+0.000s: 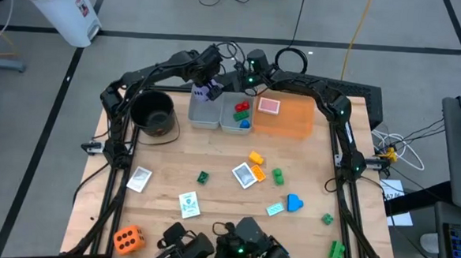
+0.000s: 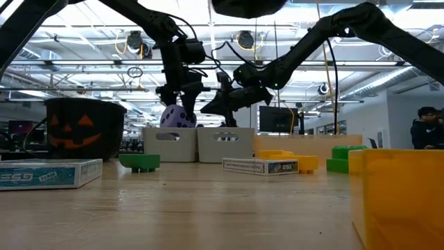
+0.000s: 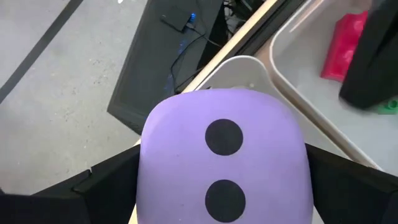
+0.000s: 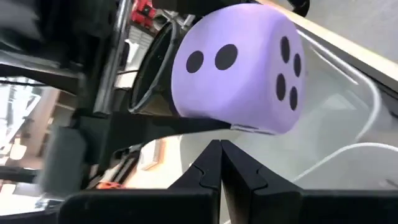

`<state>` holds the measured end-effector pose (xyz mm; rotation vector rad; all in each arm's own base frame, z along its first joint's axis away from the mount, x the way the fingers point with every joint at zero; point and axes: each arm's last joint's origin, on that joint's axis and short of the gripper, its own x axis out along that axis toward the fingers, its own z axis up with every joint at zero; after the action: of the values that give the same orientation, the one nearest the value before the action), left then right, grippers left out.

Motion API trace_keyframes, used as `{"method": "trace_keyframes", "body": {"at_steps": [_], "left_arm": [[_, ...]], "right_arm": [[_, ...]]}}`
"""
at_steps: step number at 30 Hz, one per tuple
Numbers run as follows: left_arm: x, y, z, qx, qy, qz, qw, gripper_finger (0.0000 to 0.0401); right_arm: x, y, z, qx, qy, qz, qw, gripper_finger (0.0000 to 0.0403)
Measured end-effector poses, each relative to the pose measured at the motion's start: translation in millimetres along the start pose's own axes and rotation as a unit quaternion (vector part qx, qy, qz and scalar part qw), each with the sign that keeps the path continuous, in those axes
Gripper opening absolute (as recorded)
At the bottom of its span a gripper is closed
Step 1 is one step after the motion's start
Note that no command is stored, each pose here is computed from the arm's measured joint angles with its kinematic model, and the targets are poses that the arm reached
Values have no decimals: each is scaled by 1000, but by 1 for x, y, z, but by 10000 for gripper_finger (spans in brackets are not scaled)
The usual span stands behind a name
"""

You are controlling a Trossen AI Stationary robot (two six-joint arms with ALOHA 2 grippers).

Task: Pick & Place Toys
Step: Put the purple dice into the left gray bin

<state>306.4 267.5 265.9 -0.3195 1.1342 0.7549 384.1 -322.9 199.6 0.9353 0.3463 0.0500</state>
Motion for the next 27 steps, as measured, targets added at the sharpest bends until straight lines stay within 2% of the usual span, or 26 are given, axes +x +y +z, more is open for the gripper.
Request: {"method": "trace_keyframes", "body": {"at_steps": [3,7,15,21,27], "left_arm": [[0,0,0,4,1,4,1000,400],[0,0,0,7,1,3,1000,400],[0,0,-1,-4,3,-9,1000,399],[10,-1,-8,-13,18,-19,1000,399],[30,-4,-20,-41,30,-28,998,399]], "right_arm": [[-10,1,4,3,-2,-9,1000,0],[-22,21,12,-43,-14,-9,999,0],[-43,58,14,-131,-8,-78,988,0],[-52,64,7,-146,24,-127,981,0],[-54,66,4,-147,35,-134,979,0]]}}
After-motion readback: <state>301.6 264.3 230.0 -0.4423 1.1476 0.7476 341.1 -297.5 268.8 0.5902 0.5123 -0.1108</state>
